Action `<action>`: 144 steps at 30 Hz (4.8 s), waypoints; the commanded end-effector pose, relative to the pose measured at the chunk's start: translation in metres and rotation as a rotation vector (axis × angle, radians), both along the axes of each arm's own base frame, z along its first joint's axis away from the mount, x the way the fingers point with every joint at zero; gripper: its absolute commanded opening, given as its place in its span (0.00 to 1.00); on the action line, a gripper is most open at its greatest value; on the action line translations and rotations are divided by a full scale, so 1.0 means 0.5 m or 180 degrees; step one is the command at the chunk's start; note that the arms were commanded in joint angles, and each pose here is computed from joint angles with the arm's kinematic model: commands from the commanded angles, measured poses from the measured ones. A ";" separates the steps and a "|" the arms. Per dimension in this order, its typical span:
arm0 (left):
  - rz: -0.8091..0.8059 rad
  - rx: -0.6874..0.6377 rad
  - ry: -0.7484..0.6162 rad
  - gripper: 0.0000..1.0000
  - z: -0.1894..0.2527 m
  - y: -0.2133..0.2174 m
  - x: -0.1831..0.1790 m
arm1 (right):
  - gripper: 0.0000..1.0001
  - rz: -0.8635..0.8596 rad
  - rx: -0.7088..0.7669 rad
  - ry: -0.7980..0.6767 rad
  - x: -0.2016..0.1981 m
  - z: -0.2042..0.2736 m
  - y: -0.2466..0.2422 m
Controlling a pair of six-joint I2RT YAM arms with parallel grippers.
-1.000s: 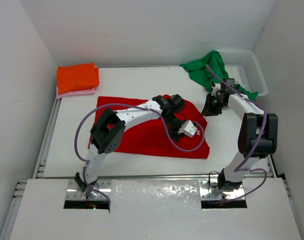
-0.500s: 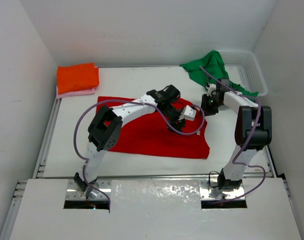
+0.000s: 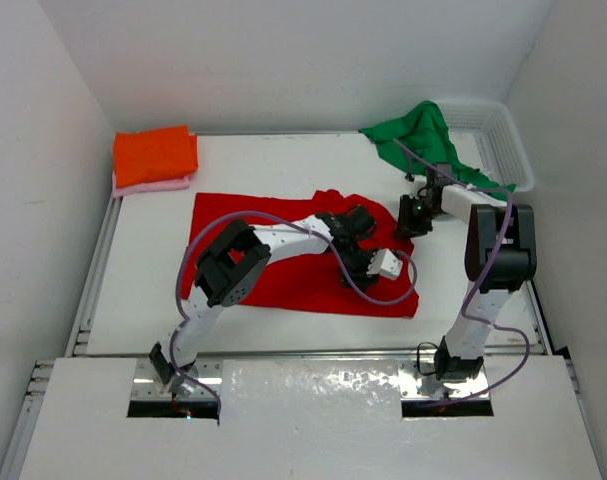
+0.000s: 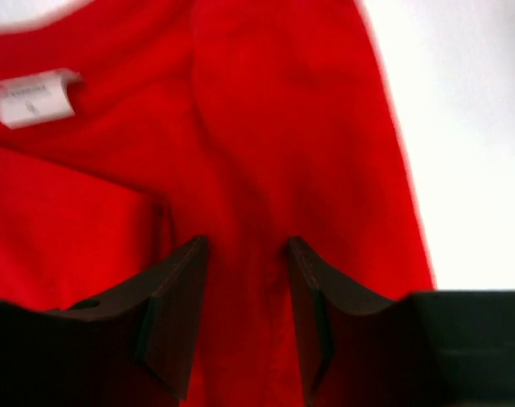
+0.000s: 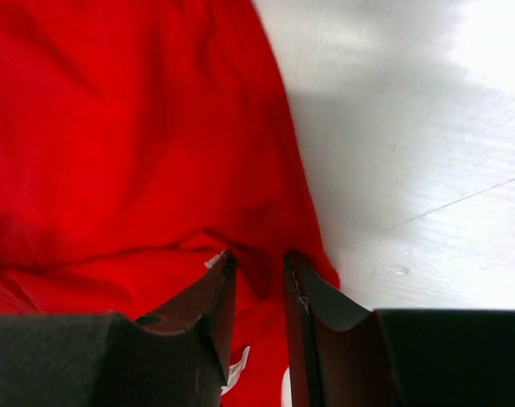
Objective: Fold and stack the t-shirts
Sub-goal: Fold the flattened tshirt in 1/3 of the way
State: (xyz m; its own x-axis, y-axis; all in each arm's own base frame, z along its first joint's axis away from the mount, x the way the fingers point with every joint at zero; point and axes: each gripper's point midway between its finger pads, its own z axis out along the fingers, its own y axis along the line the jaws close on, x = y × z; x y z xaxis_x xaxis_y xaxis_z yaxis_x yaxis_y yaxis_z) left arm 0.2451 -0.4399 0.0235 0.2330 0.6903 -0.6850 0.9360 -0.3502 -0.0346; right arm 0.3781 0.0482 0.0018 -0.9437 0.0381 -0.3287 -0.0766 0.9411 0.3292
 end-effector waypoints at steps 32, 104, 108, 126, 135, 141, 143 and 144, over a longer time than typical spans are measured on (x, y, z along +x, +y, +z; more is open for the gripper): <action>0.0106 -0.0061 -0.0389 0.24 0.046 -0.040 0.066 | 0.23 0.0121 -0.0108 -0.0116 0.014 0.005 0.006; -0.0644 -0.0424 0.0524 0.00 0.142 0.160 -0.038 | 0.00 -0.0187 0.0324 0.0338 -0.293 0.124 0.087; -0.0712 -0.0454 0.0583 0.00 0.116 0.160 -0.056 | 0.00 -0.0230 0.0510 0.0451 -0.340 0.092 0.115; 0.0083 -0.0203 0.0543 0.73 0.156 0.175 0.028 | 0.44 -0.0146 0.0332 -0.0093 -0.272 0.154 0.101; 0.1757 -0.0287 0.0604 0.60 0.092 0.120 0.156 | 0.34 -0.0222 -0.0068 -0.0005 -0.181 0.085 0.067; 0.2001 -0.0290 0.0686 0.64 0.053 0.107 0.176 | 0.37 -0.0167 0.0046 0.0043 -0.168 0.055 0.082; 0.2019 -0.0272 0.0722 0.63 0.041 0.105 0.176 | 0.36 -0.0190 0.0082 0.0093 -0.169 0.042 0.086; 0.2011 -0.0261 0.0719 0.60 0.036 0.106 0.176 | 0.36 -0.0203 0.0039 0.0096 -0.167 0.037 0.082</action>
